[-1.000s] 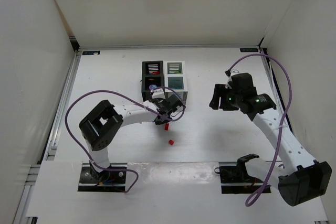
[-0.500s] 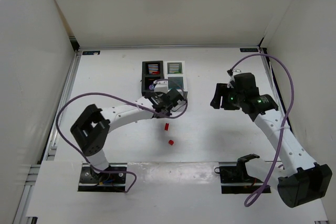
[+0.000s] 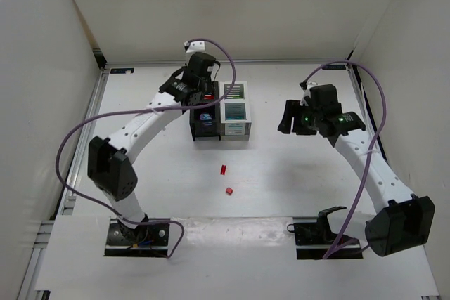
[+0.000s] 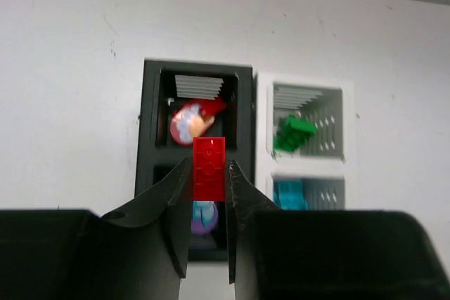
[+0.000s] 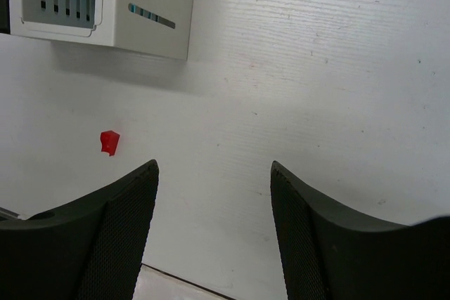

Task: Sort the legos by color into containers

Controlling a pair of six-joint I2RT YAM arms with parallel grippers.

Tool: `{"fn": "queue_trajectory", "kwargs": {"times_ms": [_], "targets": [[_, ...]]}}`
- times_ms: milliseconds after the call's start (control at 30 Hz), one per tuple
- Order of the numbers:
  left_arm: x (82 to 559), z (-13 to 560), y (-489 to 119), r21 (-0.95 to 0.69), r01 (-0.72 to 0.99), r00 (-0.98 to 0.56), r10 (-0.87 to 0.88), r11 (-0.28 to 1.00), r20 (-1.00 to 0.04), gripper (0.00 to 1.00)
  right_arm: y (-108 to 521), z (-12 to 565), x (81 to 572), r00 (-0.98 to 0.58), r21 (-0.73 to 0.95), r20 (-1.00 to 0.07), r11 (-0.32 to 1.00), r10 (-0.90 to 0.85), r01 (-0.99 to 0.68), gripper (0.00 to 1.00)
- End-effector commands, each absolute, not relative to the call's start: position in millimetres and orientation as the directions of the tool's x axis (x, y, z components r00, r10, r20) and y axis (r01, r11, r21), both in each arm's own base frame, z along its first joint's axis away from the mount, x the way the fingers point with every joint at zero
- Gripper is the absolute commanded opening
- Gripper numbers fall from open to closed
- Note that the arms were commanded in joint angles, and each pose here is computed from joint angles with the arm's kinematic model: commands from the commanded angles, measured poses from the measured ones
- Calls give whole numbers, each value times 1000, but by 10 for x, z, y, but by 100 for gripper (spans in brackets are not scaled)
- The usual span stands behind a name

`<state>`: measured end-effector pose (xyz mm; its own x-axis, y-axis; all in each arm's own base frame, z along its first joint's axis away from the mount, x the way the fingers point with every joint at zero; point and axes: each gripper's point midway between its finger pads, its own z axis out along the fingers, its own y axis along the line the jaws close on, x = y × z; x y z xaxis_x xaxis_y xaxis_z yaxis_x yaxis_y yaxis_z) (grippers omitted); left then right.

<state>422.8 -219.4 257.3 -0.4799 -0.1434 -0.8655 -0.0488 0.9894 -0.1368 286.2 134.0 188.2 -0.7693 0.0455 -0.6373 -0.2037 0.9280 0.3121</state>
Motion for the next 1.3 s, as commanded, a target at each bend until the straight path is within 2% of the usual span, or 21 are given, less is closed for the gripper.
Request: {"fn": "queue_trajectory", "kwargs": {"times_ms": [0,67,100,200,267,433,567,667,700,733,767,800,833,867,900,967,1000,1033,1067,1100,1267], "targets": [[4525,2419,-2306,-91,30,-498,-64,995,-865,25,1371,2073,3016,-729,314,-683,919,45,-238,68],[4663,2502,-2313,-122,41,-485,-87,992,-870,25,1369,2068,3037,-730,313,-682,920,46,-235,68],[4748,2329,-2281,-104,27,-513,-76,994,-855,25,1344,2055,3044,-732,311,-679,923,48,-228,68],[4901,2297,-2217,-108,11,-522,-86,994,-849,25,1304,2049,3046,-734,315,-677,925,60,-215,68],[4954,2189,-2253,-104,27,-534,-74,994,-842,29,1287,2032,3045,-736,316,-674,925,62,-211,68],[5028,2034,-2249,-102,9,-552,-80,995,-830,58,1270,2012,3010,-746,312,-664,927,54,-210,68],[4984,2114,-2231,-111,13,-550,-86,994,-831,66,1309,2051,2950,-743,301,-669,924,29,-235,68],[4859,2331,-2180,-118,19,-535,-90,993,-840,75,1463,2061,2778,-733,239,-675,915,-84,-325,69],[4762,2448,-2131,-120,27,-522,-88,992,-848,79,1492,2089,2739,-720,213,-685,913,-113,-347,70],[4667,2439,-2113,-113,32,-532,-78,993,-843,91,1403,2088,2764,-704,137,-698,941,-131,-311,70],[4469,2831,-2013,-146,42,-481,-108,988,-870,97,1608,2053,2596,-703,116,-683,920,-199,-374,72],[4345,2781,-1980,-139,43,-495,-100,989,-863,100,1634,2047,2579,-696,91,-686,925,-211,-370,72],[4199,2659,-1930,-132,31,-519,-97,991,-849,100,1761,2010,2486,-700,95,-678,917,-225,-387,72],[3914,3036,-1818,-175,44,-463,-135,983,-876,100,1906,1973,2391,-709,119,-668,908,-227,-403,72],[3733,2721,-1734,-147,26,-519,-112,989,-847,100,1989,1892,2361,-719,129,-656,905,-230,-406,72],[3378,2796,-1569,-201,-31,-515,-188,979,-836,100,2333,1767,2201,-731,154,-640,893,-237,-424,72],[3058,2539,-1440,-203,-81,-569,-212,976,-795,100,2510,1718,2137,-725,156,-638,879,-258,-450,73],[2868,2613,-1362,-227,-91,-544,-239,970,-804,100,2575,1706,2135,-740,171,-637,896,-217,-410,73],[2759,2588,-1309,-232,-103,-545,-250,967,-801,100,2780,1625,2027,-733,166,-631,879,-253,-447,73],[2441,2522,-1201,-246,-95,-563,-256,964,-785,100,2850,1618,2015,-739,163,-624,883,-253,-440,73],[1817,2149,-914,-285,-175,-629,-330,942,-704,100,3271,1237,2012,-793,91,-558,933,-243,-349,73]]}}
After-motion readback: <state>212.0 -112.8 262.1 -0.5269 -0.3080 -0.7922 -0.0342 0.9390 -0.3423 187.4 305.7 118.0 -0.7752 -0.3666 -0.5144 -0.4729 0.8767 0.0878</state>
